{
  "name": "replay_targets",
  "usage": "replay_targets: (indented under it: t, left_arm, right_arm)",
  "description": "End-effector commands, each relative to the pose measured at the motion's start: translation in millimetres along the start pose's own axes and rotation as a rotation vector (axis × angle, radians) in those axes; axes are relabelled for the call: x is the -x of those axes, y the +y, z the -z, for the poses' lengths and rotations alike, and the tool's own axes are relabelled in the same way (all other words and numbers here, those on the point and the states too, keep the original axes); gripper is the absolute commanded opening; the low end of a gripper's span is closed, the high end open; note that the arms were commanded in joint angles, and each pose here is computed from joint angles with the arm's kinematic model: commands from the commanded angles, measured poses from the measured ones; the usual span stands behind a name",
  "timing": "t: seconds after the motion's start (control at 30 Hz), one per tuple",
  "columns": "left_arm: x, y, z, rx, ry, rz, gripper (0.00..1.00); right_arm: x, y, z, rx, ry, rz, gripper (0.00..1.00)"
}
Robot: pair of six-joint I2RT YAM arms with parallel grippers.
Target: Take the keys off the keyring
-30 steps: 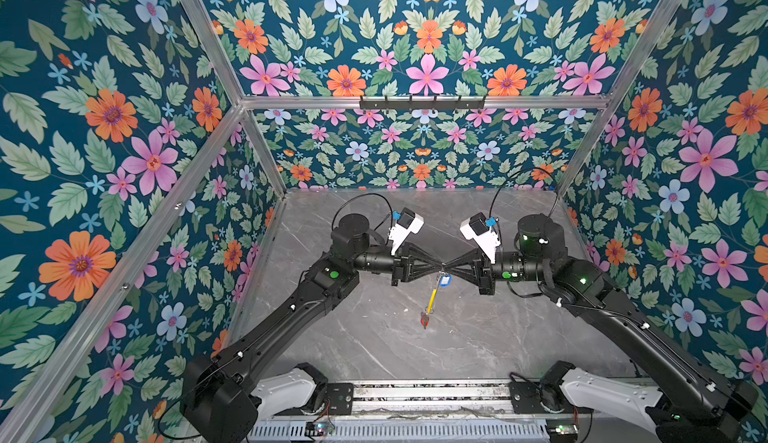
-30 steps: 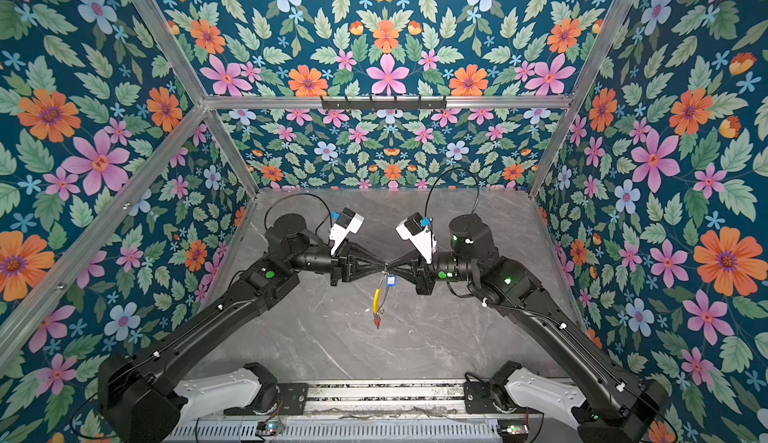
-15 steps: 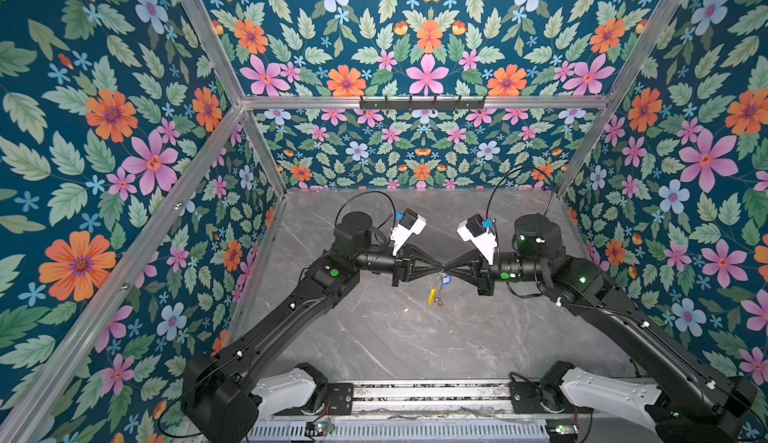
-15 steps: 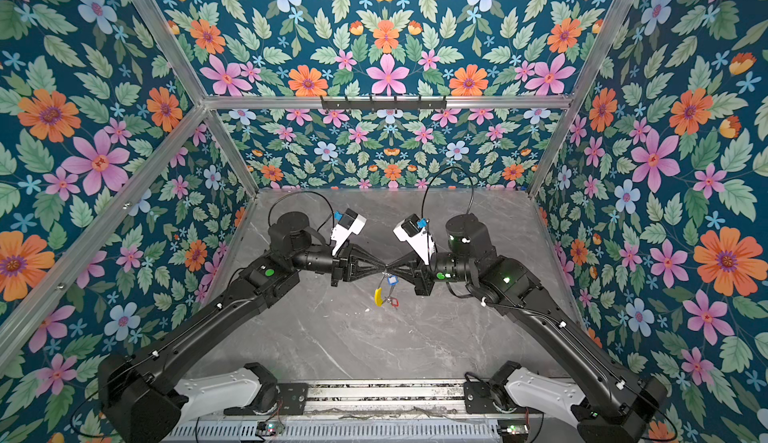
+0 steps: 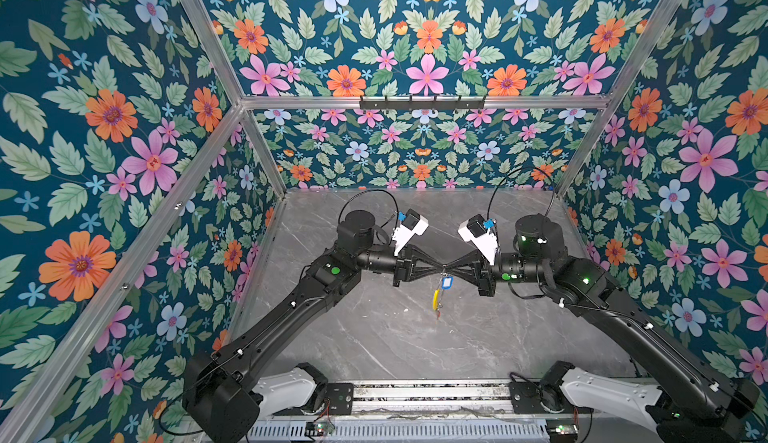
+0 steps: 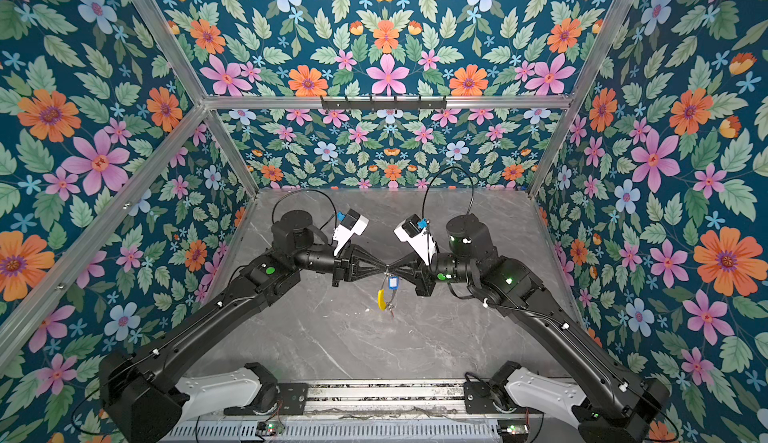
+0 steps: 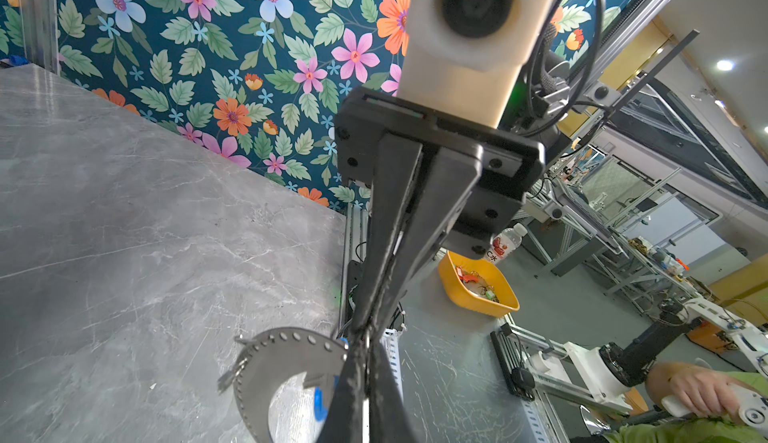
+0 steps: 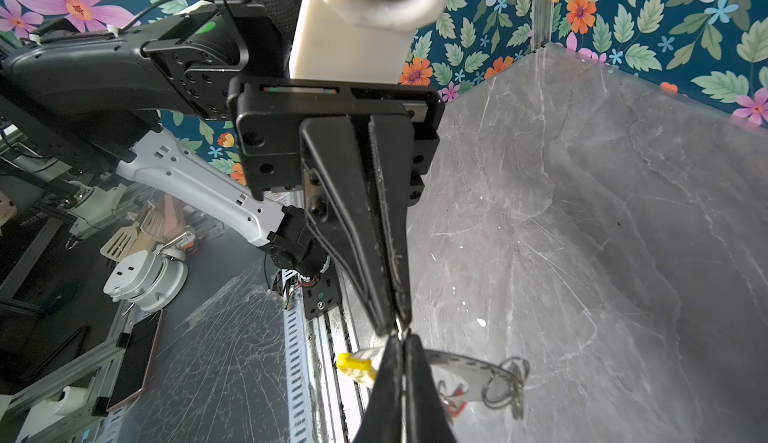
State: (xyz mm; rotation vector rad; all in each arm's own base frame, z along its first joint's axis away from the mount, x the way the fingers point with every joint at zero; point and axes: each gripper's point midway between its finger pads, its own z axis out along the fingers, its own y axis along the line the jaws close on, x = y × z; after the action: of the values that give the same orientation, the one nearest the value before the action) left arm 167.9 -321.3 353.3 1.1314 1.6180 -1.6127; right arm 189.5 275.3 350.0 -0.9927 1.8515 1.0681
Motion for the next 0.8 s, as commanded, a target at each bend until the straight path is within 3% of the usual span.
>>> replay_targets:
  t: [0.0, 0.27, 0.37, 0.43, 0.6, 0.77]
  left_arm:
    - [0.5, -4.2, 0.3, -0.016, 0.007, -0.02, 0.03]
    - [14.5, 3.1, 3.1, 0.083, -0.081, -0.106, 0.0]
    - [27.1, -1.0, 10.9, 0.109, -0.193, -0.159, 0.0]
    - [33.0, -2.2, 15.9, 0.13, -0.246, -0.181, 0.0]
    - [40.7, -17.8, 25.9, 0.085, -0.37, -0.241, 0.0]
    - [33.7, -30.9, 23.6, -0.023, -0.372, -0.255, 0.0]
  right_arm:
    - [7.6, -1.3, 0.4, -0.013, -0.028, 0.029, 0.0]
    - [11.9, -1.7, -0.5, -0.042, -0.048, 0.04, 0.01]
    - [17.9, -2.3, 5.8, -0.077, -0.115, 0.058, 0.28]
    - [20.6, -2.6, 11.9, -0.097, -0.167, 0.068, 0.38]
    - [15.4, -2.7, 17.5, -0.095, -0.275, 0.076, 0.5]
    - [3.6, 1.8, 9.5, -0.038, -0.258, 0.067, 0.55]
